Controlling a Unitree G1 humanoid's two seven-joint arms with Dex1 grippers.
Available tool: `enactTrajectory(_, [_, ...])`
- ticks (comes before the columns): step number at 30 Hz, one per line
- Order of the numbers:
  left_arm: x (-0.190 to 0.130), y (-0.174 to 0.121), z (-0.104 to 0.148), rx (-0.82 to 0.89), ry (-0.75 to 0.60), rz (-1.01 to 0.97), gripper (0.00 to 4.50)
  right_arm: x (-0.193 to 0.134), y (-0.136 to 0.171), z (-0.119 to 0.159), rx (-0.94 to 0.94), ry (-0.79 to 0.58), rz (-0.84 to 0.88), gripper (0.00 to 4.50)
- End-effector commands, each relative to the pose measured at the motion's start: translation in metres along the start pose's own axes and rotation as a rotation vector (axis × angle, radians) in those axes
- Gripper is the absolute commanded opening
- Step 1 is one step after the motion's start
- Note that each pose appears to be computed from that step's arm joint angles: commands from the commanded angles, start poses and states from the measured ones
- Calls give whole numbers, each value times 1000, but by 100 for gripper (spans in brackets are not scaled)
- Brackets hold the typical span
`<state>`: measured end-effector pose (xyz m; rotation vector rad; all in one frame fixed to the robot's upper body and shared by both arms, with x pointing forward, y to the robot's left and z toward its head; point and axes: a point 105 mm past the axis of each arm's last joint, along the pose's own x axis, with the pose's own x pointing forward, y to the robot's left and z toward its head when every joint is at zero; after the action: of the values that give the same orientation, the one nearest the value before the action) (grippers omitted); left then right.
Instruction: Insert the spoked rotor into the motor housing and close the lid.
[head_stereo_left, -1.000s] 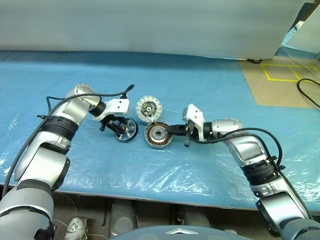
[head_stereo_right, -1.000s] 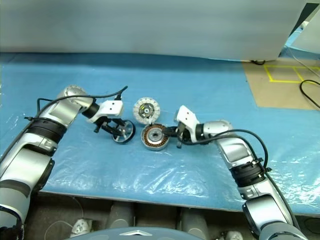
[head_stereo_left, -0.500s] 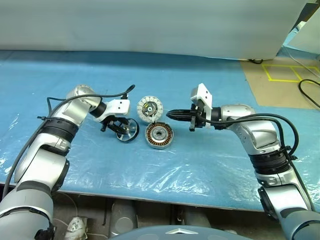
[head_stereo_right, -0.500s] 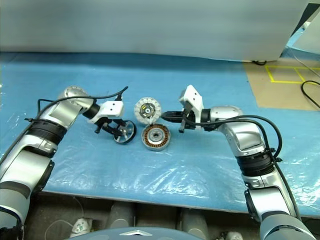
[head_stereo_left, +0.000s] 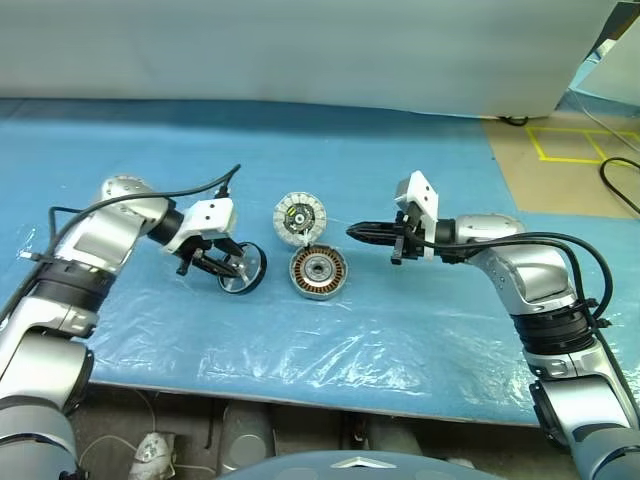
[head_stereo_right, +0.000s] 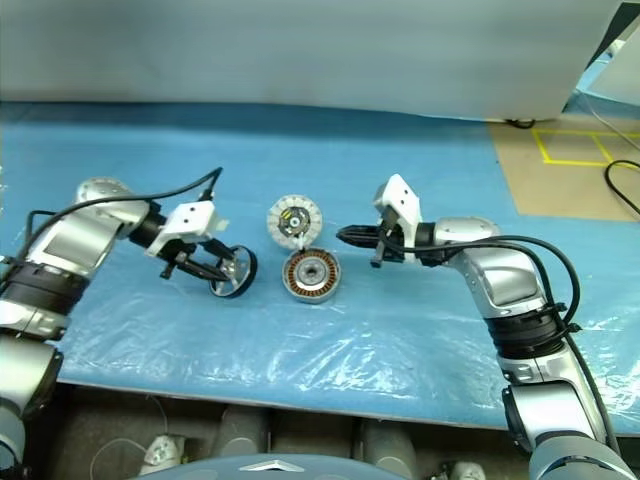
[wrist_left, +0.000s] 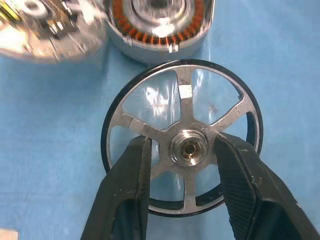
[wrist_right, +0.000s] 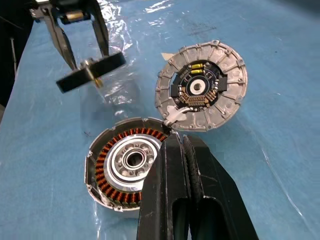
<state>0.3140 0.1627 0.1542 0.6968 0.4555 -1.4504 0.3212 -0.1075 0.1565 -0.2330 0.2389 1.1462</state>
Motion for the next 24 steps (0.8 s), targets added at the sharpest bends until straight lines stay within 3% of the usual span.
enactTrajectory(1, [-6,-1,34,37,-136,65,159,-9,-2,10,-13,-44,-24,0])
enactTrajectory(5, [8,-2,49,23,-230,84,159,-6,1,6,-10,-43,-29,0])
enactTrajectory(15, [42,6,42,-5,-212,54,159,-5,5,-1,-13,-23,-45,0])
enactTrajectory(24, [58,14,56,18,-241,24,159,-5,9,-10,-9,-6,-63,0])
